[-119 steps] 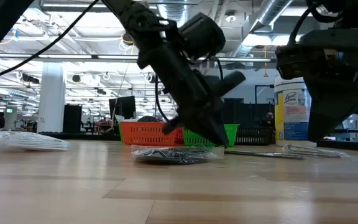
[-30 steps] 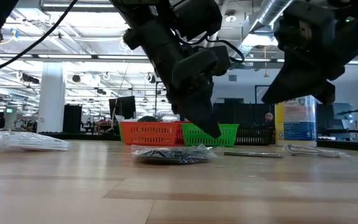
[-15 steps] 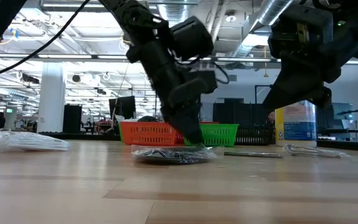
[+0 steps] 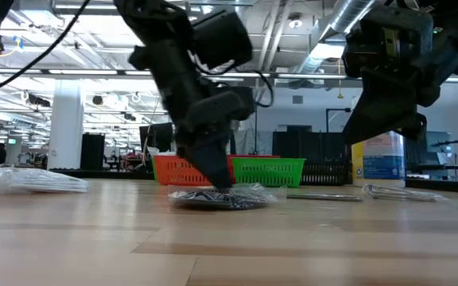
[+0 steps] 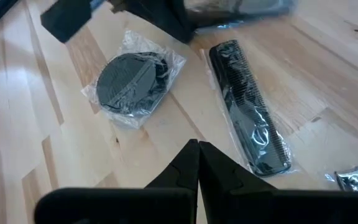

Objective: Pick & Place Travel size toiletries
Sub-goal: Adjust the black comb

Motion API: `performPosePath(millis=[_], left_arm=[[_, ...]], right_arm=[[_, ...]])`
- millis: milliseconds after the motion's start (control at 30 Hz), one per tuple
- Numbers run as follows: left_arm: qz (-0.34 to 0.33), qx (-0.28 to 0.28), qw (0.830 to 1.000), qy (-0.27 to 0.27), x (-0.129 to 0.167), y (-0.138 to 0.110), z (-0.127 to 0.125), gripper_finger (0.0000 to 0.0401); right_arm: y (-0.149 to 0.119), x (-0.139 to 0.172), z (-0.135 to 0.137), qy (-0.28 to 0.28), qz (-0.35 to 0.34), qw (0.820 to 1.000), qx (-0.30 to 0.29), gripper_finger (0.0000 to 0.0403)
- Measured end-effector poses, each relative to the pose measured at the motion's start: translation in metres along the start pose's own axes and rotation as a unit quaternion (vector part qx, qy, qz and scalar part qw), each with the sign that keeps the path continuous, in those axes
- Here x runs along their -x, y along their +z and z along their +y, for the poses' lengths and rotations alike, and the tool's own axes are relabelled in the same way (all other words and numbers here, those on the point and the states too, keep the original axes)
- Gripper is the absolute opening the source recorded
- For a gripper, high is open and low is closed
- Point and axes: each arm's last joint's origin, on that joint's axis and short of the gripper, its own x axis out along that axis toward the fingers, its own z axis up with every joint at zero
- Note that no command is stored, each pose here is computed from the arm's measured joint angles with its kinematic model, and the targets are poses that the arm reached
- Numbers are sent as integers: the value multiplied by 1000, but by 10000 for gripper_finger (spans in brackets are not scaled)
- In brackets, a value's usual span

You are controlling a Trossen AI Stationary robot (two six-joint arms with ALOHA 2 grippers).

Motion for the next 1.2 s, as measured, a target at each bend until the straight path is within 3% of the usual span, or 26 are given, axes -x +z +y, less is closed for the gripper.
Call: performPosePath(millis=[300, 400, 533, 667, 767, 933, 1067, 1200], left_arm=[[-13, 139, 988, 60, 31, -36, 45, 0], [-51, 109, 992, 42, 43, -44, 49, 0], [-145, 34, 989, -25, 62, -30, 43, 0], [-197, 24, 977, -79, 62, -18, 43, 0], [-185, 44, 975, -116, 49, -15, 43, 0], [-158, 27, 974, -157, 26, -4, 29, 0], [-140, 26, 977, -158, 13, 0, 25, 0], [-161, 25, 974, -159, 17, 10, 22, 0]], right_arm=[[1, -1, -1, -4, -1, 1000, -2, 0], [3, -2, -3, -7, -3, 1000, -5, 0], [6, -3, -4, -10, -6, 1000, -8, 0], [6, -3, -4, -6, -1, 1000, -3, 0], [5, -3, -2, 3, 3, 1000, -3, 0], [1, -1, 2, 37, 42, 998, 0, 0], [-11, -7, -7, 0, 103, 995, 8, 0], [-17, -17, -10, -13, 122, 992, 4, 0]])
